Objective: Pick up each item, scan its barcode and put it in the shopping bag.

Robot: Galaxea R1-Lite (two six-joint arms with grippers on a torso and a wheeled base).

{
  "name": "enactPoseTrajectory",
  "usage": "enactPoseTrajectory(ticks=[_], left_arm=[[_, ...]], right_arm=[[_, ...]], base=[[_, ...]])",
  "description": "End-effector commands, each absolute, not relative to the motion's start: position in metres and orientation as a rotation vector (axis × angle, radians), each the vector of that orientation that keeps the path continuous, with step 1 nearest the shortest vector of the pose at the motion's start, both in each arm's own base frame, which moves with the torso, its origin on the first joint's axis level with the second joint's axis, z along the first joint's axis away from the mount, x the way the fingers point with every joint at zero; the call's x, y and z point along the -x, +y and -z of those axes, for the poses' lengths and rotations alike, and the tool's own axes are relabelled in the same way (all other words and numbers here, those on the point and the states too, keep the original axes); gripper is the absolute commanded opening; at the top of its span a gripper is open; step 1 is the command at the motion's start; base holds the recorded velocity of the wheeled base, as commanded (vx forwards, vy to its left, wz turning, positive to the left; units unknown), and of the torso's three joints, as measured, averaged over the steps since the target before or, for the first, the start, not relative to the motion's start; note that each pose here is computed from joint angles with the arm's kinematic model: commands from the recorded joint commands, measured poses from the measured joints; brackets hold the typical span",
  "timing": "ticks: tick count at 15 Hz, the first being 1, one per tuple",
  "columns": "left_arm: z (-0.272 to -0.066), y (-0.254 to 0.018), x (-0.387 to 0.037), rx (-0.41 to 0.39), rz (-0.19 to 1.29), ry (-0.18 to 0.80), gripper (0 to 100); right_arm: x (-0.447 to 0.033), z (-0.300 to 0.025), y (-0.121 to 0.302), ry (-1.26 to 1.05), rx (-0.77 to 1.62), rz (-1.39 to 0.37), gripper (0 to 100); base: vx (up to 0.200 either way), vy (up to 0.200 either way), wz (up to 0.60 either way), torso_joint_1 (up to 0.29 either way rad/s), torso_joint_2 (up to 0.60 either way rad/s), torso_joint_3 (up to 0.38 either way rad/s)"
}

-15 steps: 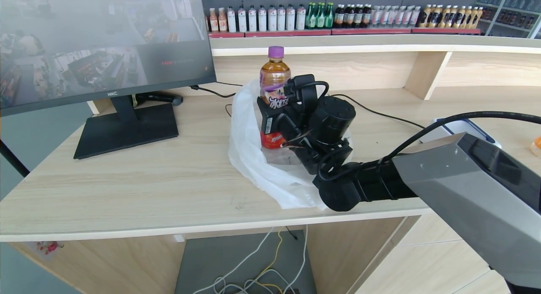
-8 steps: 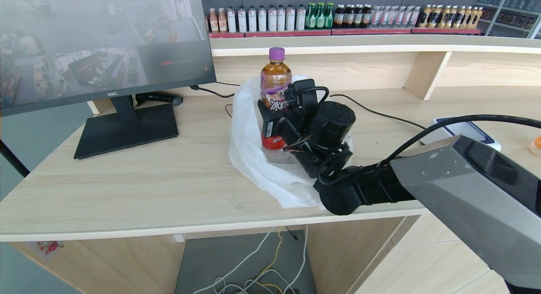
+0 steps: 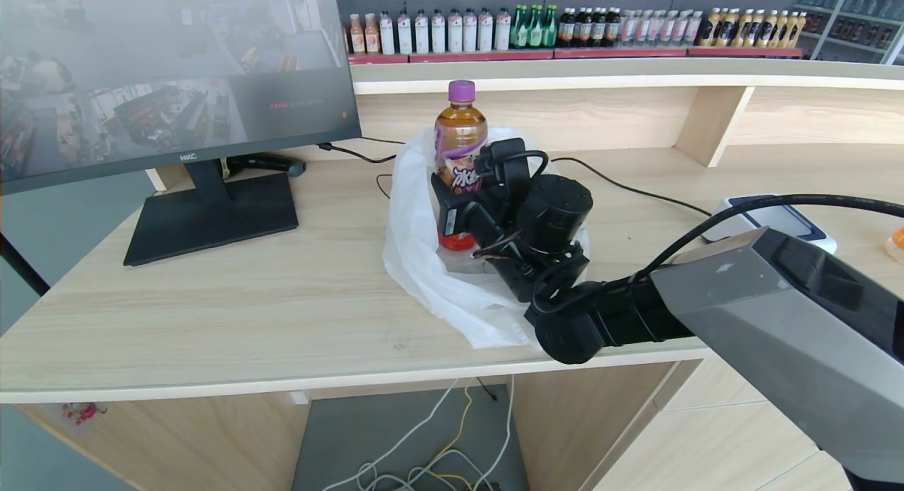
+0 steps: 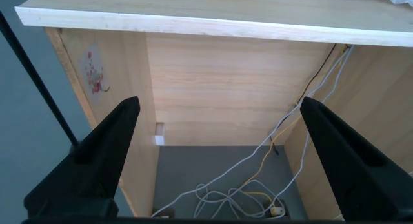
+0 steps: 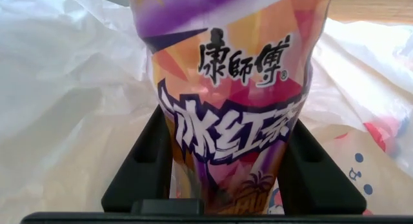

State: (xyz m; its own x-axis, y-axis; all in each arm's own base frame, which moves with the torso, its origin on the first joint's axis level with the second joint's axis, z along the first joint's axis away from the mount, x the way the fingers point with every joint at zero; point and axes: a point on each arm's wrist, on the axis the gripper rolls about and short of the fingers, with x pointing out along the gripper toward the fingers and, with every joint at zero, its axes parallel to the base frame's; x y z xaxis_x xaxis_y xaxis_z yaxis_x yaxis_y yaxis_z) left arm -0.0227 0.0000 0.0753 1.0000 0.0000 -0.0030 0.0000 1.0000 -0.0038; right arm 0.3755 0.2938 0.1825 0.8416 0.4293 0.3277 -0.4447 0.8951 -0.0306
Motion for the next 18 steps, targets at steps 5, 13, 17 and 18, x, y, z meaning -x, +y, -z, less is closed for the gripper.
enactPoseTrajectory(ticks=[5,13,17,18], left_arm=[[-0.075,0.000,0.023,0.005,0.000,0.003,100],[-0.075,0.000,0.023,0.005,0.000,0.003,100],[-0.075,0.000,0.023,0.005,0.000,0.003,100],[-0.075,0.000,0.023,0.003,0.000,0.003,100]], right_arm=[[-0.374,-0.185,0.293,-0.347,-0.052,-0.461,100],[-0.359,-0.189,0.281,-0.381,-0.068,-0.441,100],[-0.342,-0.193,0.267,-0.379,-0.073,-0.402,100],[-0.333,-0.194,0.260,-0.370,-0.065,-0.404,100]], base=[[0.000,0.000,0.00,0.000,0.00,0.000],[0.000,0.000,0.00,0.000,0.00,0.000],[0.000,0.000,0.00,0.000,0.00,0.000],[0.000,0.000,0.00,0.000,0.00,0.000]])
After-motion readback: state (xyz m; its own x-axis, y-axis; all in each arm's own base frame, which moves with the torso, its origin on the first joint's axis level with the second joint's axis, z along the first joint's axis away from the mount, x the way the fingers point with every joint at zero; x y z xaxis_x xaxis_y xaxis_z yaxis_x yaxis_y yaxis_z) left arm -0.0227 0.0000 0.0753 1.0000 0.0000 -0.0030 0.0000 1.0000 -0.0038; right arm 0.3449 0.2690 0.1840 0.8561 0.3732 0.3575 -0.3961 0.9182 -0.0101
